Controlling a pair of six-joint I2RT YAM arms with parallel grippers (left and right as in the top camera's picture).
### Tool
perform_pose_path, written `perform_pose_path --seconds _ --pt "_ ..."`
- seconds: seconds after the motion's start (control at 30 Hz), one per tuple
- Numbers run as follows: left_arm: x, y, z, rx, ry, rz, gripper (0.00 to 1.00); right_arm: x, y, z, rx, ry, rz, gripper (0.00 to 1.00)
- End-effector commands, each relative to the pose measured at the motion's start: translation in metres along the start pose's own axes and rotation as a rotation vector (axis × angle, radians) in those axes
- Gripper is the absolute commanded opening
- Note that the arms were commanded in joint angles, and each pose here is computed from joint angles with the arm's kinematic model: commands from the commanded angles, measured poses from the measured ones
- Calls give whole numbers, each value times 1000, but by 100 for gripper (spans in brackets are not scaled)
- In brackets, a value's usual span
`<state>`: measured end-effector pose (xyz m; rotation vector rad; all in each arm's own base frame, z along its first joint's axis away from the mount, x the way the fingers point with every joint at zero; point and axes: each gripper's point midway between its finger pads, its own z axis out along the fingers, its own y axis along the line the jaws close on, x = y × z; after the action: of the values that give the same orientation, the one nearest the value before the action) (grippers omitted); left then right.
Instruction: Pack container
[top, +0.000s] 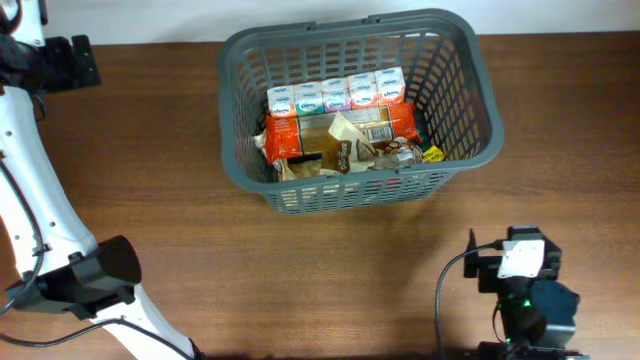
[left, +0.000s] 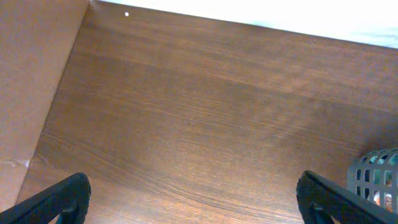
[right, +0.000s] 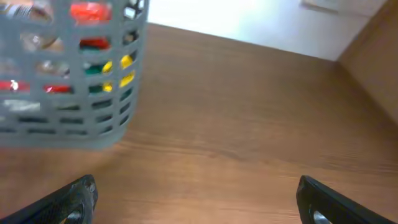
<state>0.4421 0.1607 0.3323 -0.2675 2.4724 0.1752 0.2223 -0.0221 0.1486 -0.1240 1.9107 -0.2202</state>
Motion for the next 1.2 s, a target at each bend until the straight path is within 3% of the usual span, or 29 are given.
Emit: perform_pose_path --seconds 0.0,0.3,0.93,1.03,1.17 --pt "0 0 3 9 3 -10 99 6 4 2 -1 -23 -8 99" --pt "0 0 3 9 3 -10 99 23 12 8 -24 1 -15 99" --pt "-2 -5 -3 13 -10 -1 99 20 15 8 -38 -12 -21 99" --pt "-2 -25 -26 36 -43 33 99 20 15 8 -39 -12 -21 99" --pt "24 -85 -74 126 -59 144 99 20 15 8 -39 -12 -21 99"
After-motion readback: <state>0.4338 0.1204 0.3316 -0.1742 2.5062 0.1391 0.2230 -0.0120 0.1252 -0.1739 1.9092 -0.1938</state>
